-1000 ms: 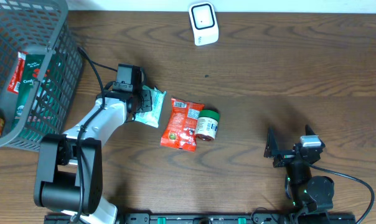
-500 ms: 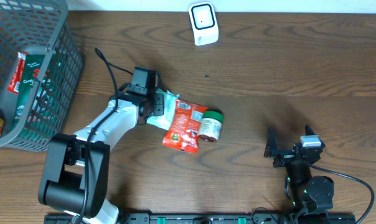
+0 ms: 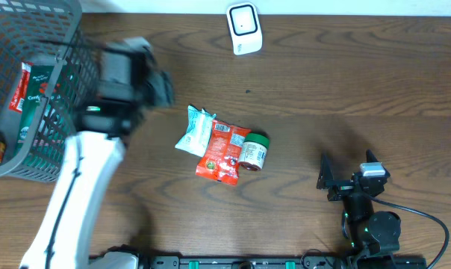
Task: Scan the item barcode
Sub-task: 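Swing the left gripper back into the basket toward the green glove pack, then grasp the green 3M glove pack and lift it out with left gripper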
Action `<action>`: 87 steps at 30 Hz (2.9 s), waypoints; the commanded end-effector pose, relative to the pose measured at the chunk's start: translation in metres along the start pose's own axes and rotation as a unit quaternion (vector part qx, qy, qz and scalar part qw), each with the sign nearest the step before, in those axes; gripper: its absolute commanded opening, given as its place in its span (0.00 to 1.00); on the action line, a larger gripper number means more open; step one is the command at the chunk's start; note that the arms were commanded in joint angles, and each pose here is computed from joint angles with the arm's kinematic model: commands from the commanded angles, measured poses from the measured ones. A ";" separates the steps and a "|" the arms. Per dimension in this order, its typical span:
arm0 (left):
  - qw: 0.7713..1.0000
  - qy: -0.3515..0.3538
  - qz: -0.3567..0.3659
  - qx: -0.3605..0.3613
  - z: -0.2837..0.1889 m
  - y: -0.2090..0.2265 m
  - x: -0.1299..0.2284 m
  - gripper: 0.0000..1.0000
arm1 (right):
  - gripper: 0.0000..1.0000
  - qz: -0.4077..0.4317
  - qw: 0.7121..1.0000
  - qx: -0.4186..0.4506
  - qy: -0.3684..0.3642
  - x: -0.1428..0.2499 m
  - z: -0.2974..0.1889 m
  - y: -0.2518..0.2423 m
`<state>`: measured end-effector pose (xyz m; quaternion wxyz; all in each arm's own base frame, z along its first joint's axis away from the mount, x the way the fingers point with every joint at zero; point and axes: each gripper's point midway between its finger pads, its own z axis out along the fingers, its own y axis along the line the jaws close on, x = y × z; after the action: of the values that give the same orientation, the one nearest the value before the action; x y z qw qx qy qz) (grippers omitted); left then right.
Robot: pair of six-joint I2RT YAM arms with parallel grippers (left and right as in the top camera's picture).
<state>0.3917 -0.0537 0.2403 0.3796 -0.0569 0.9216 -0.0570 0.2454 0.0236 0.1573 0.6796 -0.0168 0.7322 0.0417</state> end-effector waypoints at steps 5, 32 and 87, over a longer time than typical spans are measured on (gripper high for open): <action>0.978 -0.152 -0.080 -0.120 -0.113 0.097 -0.115 0.76 | 0.99 -0.004 1.000 0.003 0.000 0.000 0.000 -0.001; 0.947 0.138 -0.168 -0.237 0.034 0.351 0.027 0.98 | 0.99 -0.004 1.000 0.003 0.000 0.000 0.000 -0.001; 0.975 0.130 -0.113 -0.141 0.092 0.334 0.021 0.93 | 0.99 -0.004 1.000 0.003 0.000 0.000 0.000 -0.001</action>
<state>0.4175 0.2653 0.1244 0.2419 -0.2344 0.9413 0.0212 0.2454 0.0236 0.1572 0.6794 -0.0168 0.7324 0.0416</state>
